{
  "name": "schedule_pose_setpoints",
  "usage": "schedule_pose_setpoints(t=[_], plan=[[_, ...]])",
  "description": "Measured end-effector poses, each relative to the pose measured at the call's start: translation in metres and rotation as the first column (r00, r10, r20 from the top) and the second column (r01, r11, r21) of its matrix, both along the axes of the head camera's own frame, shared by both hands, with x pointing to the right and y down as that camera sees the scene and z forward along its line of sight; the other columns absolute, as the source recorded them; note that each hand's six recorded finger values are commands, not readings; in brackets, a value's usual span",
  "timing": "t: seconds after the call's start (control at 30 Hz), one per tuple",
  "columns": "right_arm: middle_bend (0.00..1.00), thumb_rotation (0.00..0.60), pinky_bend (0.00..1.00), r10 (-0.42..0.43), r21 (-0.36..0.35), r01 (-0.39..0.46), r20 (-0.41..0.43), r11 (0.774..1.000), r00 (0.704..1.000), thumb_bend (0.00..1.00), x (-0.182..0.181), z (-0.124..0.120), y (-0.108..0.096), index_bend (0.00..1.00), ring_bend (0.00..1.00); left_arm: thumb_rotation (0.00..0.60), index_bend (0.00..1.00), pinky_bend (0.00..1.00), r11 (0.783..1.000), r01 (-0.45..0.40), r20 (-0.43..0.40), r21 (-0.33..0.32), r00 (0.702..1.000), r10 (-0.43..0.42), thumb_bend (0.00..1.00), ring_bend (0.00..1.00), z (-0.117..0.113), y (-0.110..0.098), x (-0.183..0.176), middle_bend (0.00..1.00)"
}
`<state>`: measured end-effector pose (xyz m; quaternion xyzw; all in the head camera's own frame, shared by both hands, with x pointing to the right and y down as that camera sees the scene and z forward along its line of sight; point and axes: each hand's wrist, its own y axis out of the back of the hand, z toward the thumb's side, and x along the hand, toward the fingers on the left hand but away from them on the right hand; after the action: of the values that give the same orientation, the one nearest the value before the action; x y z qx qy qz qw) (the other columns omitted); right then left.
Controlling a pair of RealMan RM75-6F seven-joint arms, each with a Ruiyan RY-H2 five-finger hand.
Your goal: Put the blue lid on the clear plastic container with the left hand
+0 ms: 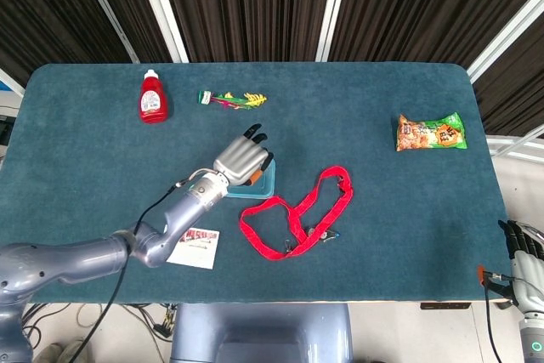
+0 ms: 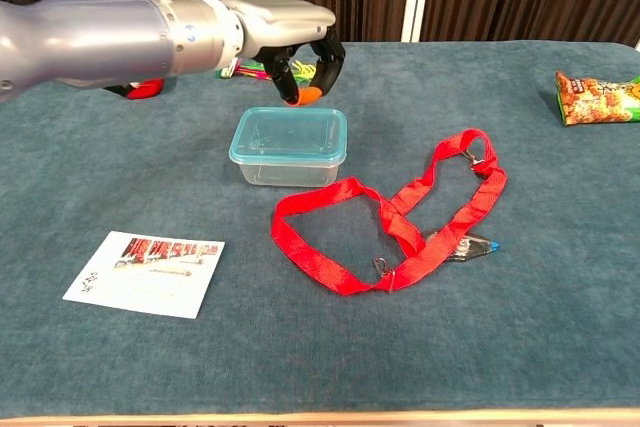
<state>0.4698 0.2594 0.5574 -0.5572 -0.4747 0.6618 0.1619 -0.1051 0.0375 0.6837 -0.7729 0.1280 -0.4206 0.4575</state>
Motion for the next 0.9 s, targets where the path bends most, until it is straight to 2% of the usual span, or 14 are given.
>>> schedule_pose_setpoints(t=[0.27,0.5,0.9], plan=[[0.04,0.6,0.0,0.0,0.0,0.0,-0.004,1.0,1.0,0.39,0.0,0.0,0.0,0.06,0.02,0.6,0.57,0.05,0.996,-0.06,0.007,-0.069,0.998,0.061,0.47,0.15,-0.005,0.025,-0.007,0.51],[0.04,0.6,0.0,0.001,-0.002,-0.001,-0.001,1.0,1.0,0.39,0.0,0.0,0.0,0.06,0.02,0.6,0.57,0.05,0.989,-0.046,0.019,-0.138,0.999,0.049,0.48,0.15,-0.001,0.038,-0.002,0.51],[0.04,0.6,0.0,0.002,-0.004,-0.002,-0.001,1.0,1.0,0.39,0.001,0.0,0.0,0.06,0.02,0.6,0.58,0.05,0.986,0.005,0.051,-0.166,0.999,0.003,0.48,0.15,0.008,0.041,0.004,0.52]])
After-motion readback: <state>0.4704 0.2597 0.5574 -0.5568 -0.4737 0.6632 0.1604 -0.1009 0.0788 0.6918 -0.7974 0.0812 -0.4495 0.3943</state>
